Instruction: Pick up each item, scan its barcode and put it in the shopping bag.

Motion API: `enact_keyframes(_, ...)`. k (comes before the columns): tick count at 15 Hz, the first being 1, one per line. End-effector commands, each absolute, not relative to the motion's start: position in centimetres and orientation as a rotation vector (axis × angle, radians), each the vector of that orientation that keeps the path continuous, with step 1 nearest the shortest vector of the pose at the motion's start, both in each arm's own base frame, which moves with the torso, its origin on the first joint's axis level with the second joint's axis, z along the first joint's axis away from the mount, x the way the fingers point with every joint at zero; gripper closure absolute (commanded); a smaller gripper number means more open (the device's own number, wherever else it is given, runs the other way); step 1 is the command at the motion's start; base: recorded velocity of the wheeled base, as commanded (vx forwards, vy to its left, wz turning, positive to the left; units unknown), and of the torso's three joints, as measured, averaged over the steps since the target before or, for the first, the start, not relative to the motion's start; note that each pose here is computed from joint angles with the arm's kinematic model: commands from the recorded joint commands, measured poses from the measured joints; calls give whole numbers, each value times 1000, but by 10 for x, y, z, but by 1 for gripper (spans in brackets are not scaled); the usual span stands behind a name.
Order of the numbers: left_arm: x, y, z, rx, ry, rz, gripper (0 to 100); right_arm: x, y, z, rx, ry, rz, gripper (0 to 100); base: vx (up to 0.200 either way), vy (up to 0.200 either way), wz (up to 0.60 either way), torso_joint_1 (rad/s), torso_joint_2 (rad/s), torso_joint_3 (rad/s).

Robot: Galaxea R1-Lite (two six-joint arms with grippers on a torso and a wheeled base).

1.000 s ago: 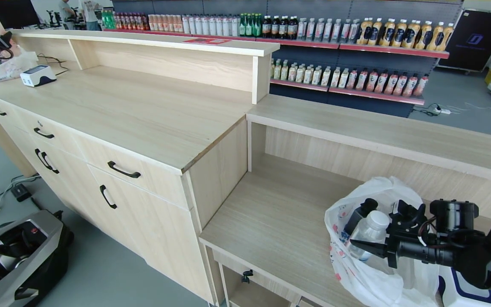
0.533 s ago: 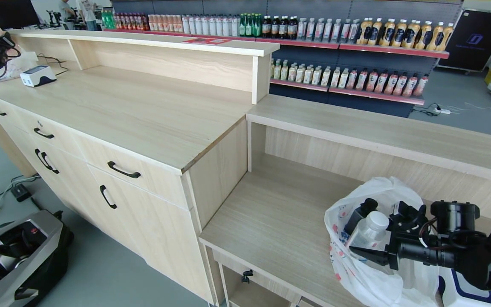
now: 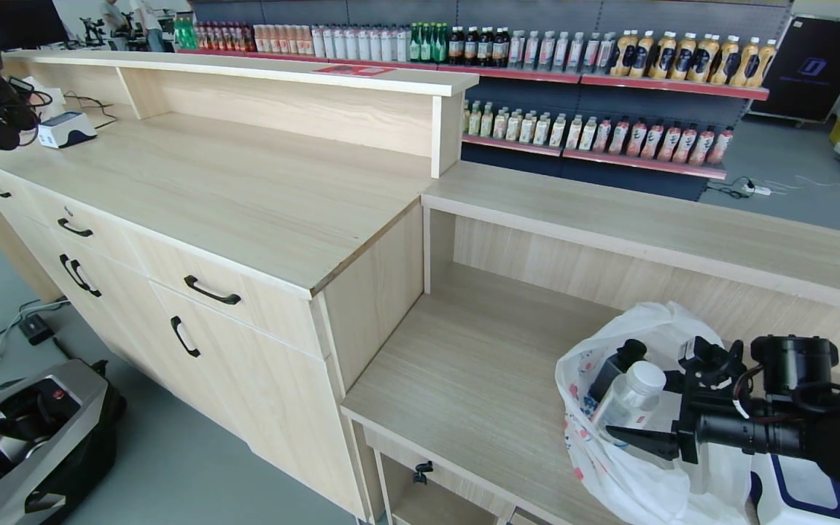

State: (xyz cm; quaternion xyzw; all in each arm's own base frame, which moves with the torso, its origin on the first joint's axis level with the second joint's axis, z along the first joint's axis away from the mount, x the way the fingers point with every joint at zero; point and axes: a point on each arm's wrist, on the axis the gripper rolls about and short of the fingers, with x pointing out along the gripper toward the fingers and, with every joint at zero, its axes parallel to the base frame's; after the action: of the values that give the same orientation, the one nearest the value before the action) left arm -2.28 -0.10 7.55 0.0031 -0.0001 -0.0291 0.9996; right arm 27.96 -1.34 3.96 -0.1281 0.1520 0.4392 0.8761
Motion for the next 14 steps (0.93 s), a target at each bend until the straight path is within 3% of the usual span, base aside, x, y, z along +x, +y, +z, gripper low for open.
enact_keyframes(1,-23,-1,75,6,0,-57,0,245,-9,109,-317,232,895,0,0,0,0,0,0,0)
enact_keyframes(5,-23,-1,76,6,1,-57,0,182,-9,180,-336,104,786,0,0,0,0,0,0,0)
enact_keyframes(7,-23,-1,75,6,0,-58,0,166,-8,205,-404,43,620,0,0,0,0,0,0,0)
enact_keyframes(10,-23,-1,75,6,0,-58,0,167,-7,255,-385,-41,502,0,0,0,-600,-4,-1,2)
enact_keyframes(14,-23,-1,75,8,0,-58,0,155,-14,294,-286,124,253,0,0,0,-600,4,7,2)
